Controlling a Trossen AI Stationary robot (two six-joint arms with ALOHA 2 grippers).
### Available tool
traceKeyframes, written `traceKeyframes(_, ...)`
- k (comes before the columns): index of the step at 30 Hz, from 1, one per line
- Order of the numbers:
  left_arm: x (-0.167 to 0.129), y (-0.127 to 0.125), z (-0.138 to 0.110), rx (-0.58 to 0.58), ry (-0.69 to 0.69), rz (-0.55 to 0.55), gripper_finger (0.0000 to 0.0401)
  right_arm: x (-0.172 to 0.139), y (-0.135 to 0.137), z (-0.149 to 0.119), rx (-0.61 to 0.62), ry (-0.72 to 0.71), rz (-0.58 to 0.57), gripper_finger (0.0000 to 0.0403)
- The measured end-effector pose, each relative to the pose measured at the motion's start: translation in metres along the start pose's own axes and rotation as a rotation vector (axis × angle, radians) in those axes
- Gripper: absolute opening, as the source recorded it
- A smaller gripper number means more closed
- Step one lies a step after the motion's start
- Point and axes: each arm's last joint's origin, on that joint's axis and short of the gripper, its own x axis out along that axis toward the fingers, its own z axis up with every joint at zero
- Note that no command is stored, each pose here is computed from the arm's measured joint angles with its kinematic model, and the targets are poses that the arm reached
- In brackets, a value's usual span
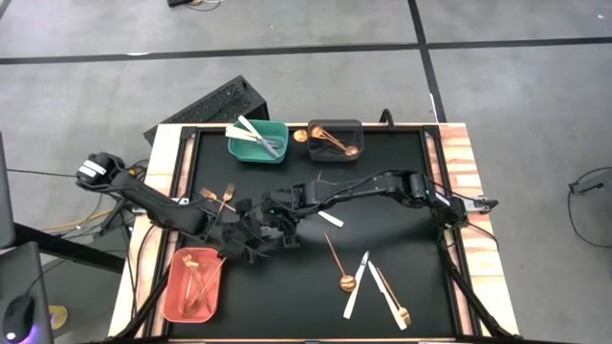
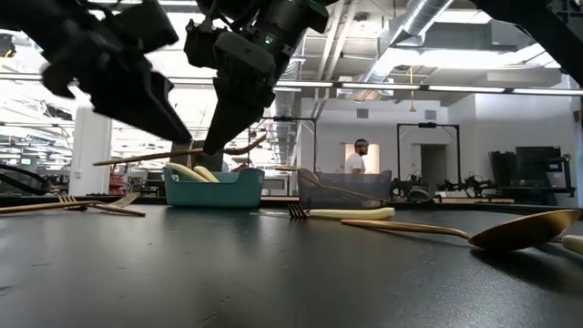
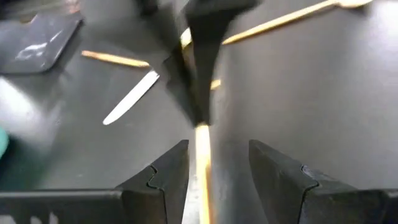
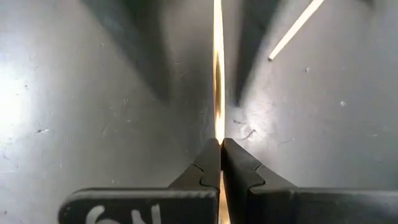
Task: Sort silverware by color (type)
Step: Put the gold fork into the orange bin
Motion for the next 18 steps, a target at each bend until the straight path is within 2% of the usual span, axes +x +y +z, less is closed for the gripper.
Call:
traceKeyframes(7, 0.015, 0.006, -0.005, -0.002, 0.062, 0.054, 0.0144, 0.000, 0.001, -0.001, -0.002, 0.009, 0.003, 0.0024)
traceKeyframes(10, 0.016, 0.007, -0.005, -0.006, 0.060, 0.055, 0.0103, 0.000, 0.001, -0.001, 0.003, 0.012, 0.002, 0.0026)
traceKeyframes(13, 0.015, 0.007, -0.005, -0.010, 0.059, 0.046, 0.0029, 0.000, 0.001, -0.001, 0.003, 0.015, 0.004, 0.0035)
traceKeyframes(18, 0.015, 0.007, -0.005, -0.088, 0.063, 0.049, 0.0008, -0.004, -0.003, -0.003, 0.012, 0.037, 0.000, 0.0072)
